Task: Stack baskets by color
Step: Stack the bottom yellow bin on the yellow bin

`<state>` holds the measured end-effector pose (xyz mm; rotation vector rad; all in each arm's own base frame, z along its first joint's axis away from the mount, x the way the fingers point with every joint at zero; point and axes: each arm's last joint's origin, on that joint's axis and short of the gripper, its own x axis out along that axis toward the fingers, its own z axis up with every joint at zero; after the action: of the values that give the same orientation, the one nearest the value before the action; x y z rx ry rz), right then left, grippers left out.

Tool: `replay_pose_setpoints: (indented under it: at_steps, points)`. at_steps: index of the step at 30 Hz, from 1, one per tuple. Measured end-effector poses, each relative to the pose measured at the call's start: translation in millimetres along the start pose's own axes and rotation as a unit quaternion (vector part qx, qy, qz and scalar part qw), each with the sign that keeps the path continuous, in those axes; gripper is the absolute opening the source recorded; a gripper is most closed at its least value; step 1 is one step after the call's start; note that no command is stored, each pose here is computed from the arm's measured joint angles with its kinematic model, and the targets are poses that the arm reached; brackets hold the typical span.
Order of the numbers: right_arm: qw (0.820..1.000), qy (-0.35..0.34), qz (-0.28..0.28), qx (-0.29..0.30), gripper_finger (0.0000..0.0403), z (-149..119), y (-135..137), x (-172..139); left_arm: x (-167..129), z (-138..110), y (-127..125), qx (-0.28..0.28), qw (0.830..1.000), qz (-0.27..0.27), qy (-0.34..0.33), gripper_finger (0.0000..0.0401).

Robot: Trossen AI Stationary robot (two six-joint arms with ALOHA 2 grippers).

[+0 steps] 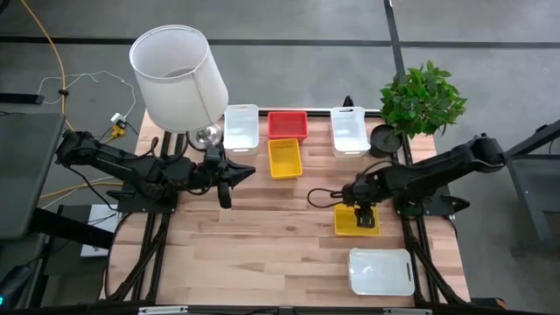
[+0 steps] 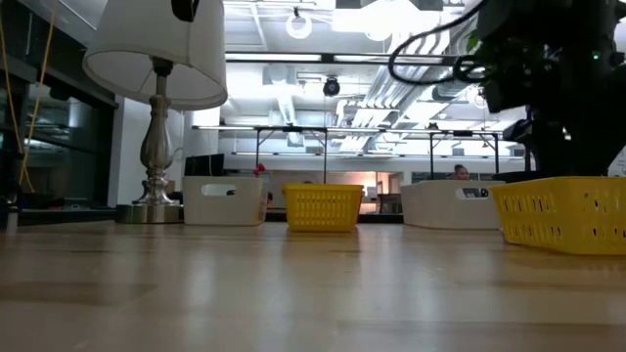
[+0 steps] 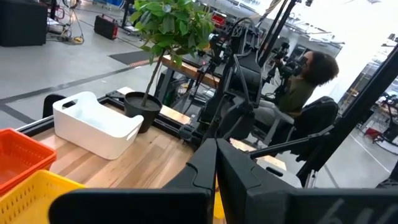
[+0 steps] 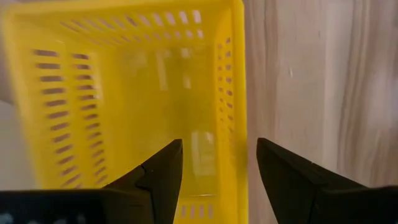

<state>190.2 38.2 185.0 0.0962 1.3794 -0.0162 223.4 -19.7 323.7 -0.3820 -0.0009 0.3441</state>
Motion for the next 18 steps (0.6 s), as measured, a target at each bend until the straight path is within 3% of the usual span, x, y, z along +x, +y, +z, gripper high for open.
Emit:
replay_pose_setpoints:
  at_steps: [4,6,11,12,15,18]
  points:
    - [1.000,0.021,-0.010,0.000,0.0188,2.9,0.5,10.1,0.0,-0.3,0.1,0.001,1.000,0.001,0.001,0.0000]
    - [0.999,0.031,-0.012,0.001,0.0168,3.4,0.7,13.6,0.0,-0.2,0.1,0.001,1.000,0.001,0.001,0.0000]
    - [0.999,0.042,-0.015,0.020,0.0027,5.1,0.4,7.4,0.0,-0.1,0.1,0.001,1.000,0.001,0.001,0.0000]
    - [0.999,0.039,-0.012,0.023,0.0016,6.8,-0.1,1.6,0.0,0.0,0.0,0.000,1.000,0.001,0.000,0.0000]
    - [0.999,0.014,-0.013,0.042,0.0014,15.6,-5.0,-20.5,0.0,0.1,-0.1,0.000,1.000,0.000,0.000,0.0000]
    - [0.994,-0.073,-0.004,0.079,0.0005,33.3,-13.1,-49.0,0.0,0.3,-0.1,0.000,1.000,0.000,-0.001,0.0000]
